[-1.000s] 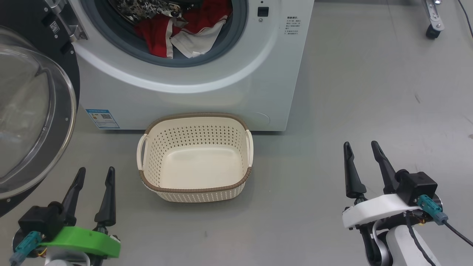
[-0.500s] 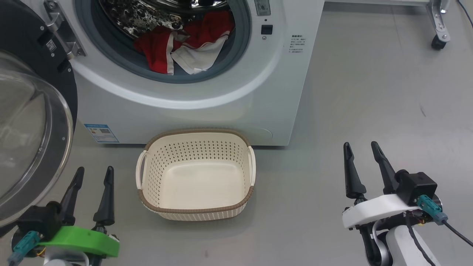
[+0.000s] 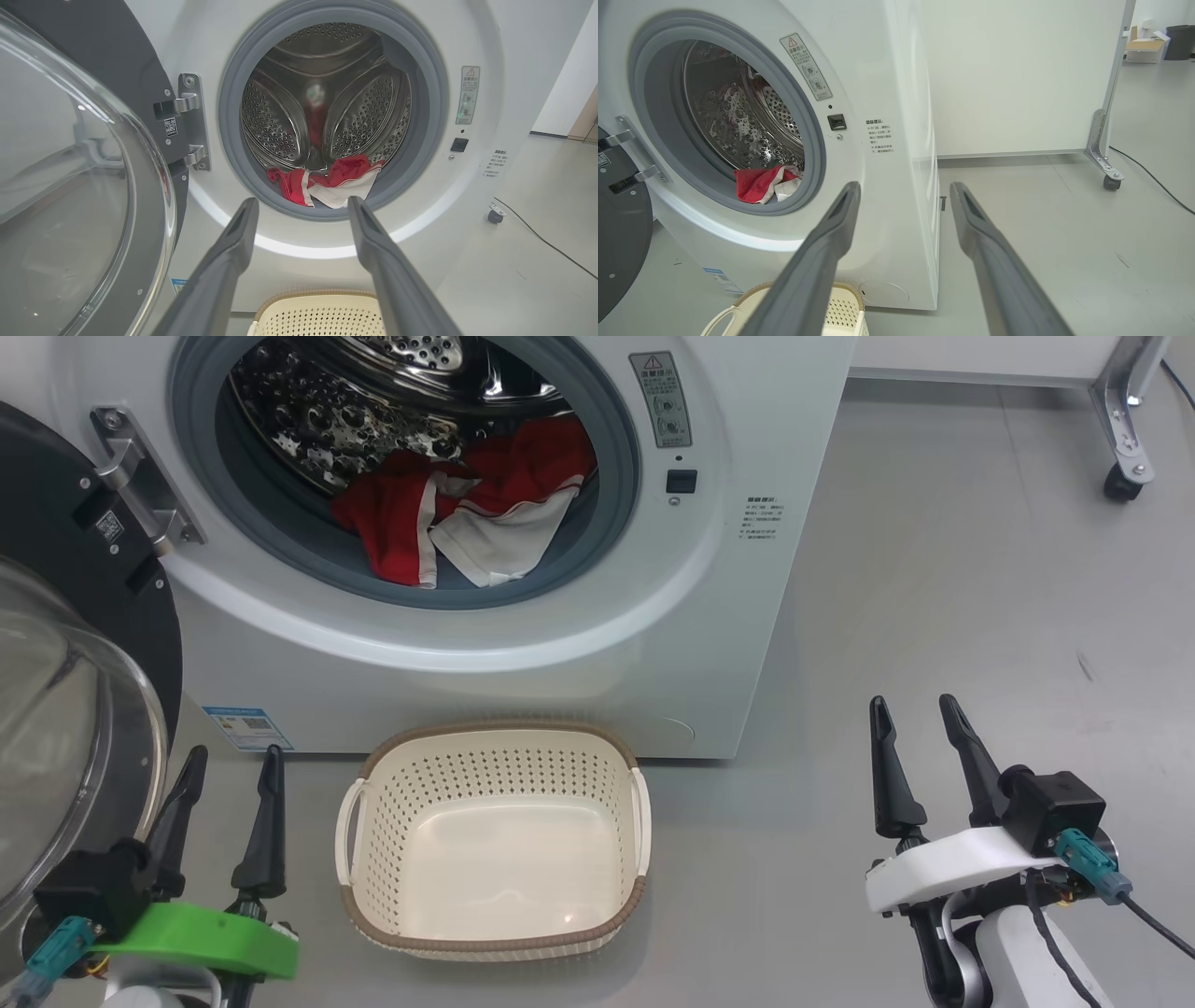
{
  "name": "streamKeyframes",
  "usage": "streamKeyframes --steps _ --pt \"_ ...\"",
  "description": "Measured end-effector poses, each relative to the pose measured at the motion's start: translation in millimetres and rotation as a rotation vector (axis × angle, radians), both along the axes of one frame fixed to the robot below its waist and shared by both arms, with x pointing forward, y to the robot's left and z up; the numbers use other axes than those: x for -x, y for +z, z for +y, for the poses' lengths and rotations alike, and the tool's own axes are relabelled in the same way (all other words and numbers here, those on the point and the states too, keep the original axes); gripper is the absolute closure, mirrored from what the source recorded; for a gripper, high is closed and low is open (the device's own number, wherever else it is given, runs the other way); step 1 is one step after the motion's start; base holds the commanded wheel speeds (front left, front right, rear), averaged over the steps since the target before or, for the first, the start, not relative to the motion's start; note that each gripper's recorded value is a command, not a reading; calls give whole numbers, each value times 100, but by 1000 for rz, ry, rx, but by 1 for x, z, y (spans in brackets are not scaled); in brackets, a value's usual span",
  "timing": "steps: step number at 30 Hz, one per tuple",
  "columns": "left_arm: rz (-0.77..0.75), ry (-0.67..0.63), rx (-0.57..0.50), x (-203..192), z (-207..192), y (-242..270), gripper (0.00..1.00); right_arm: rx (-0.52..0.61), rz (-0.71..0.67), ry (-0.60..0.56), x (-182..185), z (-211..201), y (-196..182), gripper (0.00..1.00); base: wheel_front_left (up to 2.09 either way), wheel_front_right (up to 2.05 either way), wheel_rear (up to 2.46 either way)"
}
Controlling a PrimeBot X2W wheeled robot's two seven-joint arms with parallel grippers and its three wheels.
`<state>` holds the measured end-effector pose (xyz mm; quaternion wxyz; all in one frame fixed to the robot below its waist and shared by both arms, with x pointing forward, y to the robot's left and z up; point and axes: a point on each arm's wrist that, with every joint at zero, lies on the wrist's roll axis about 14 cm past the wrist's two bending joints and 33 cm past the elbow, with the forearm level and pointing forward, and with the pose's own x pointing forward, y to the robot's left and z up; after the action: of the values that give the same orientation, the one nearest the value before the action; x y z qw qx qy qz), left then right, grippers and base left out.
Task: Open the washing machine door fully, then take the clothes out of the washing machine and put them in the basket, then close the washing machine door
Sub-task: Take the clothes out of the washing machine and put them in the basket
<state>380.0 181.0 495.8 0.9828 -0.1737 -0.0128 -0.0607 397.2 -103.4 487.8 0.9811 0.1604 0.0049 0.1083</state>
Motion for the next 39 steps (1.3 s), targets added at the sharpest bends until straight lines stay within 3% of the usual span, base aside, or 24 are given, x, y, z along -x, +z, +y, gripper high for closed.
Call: streamKeyframes --steps 16,39 --pt "6 -31 -9 2 -10 -2 0 -3 -2 0 1 0 1 0 57 -57 0" --pt "12 -42 -14 3 -12 -4 0 -3 2 1 1 0 -1 0 3 -3 0"
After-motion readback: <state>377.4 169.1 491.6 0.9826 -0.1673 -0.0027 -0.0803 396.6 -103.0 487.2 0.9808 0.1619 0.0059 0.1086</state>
